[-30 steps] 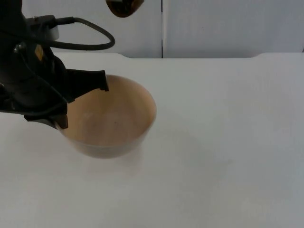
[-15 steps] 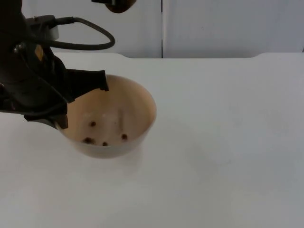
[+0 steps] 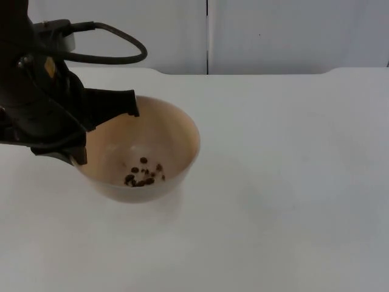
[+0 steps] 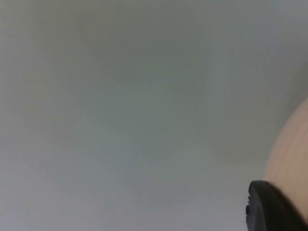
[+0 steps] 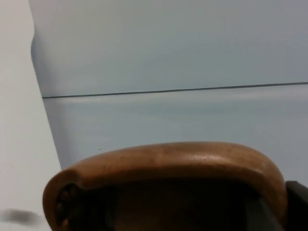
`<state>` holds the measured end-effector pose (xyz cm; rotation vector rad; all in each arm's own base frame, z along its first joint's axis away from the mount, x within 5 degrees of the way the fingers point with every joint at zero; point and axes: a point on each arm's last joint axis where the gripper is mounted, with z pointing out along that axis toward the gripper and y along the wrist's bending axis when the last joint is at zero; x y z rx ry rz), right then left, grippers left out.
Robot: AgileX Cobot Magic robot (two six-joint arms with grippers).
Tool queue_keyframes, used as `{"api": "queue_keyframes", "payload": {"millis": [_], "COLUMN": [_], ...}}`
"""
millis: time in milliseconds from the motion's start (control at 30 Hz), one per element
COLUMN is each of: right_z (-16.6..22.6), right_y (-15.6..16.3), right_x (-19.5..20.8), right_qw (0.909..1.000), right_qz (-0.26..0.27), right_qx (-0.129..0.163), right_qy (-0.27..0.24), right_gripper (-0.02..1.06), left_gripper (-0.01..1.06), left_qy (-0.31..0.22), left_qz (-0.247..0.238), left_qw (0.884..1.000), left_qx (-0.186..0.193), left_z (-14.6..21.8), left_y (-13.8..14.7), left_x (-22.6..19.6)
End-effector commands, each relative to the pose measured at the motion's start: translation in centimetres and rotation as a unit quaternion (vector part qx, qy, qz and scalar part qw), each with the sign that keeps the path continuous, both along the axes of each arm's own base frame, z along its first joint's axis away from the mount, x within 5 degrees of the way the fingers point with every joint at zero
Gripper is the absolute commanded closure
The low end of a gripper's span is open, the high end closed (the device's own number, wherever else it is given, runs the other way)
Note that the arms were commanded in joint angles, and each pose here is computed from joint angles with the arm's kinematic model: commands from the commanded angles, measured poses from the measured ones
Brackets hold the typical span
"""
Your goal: Pick up the bowl with the left hand and pour the coffee beans from the cup into the bowl with the right hand.
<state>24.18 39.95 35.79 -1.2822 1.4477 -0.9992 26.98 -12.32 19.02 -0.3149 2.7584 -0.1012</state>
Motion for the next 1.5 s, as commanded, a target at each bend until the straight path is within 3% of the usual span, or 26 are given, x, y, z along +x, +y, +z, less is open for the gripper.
{"api": "queue_keyframes", "payload": {"millis": [0,1033,1467], "right_z": [0.65,1.01,0.23], "right_y": [-0.11,-0.12,-0.75], "right_x": [-0.25,-0.24,0.68], "right_qw": [0.9999,0.9993,0.9987], "right_qz": [0.001,-0.001,-0.017], "right_qx": [0.007,0.009,0.044], "right_qy": [-0.015,-0.035,0.019], "right_gripper": [1.05,1.05,1.05], "left_gripper": [1.05,1.05,1.05], "left_qy": [-0.003,-0.005,-0.003], "left_qz": [0.005,0.005,0.005], "left_qw": [1.0,1.0,1.0], "left_qx": [-0.01,-0.012,-0.011], "left_z": [0.19,0.21,0.19], "left_y": [-0.27,-0.3,-0.28], "left_x": [0.02,0.06,0.03]}}
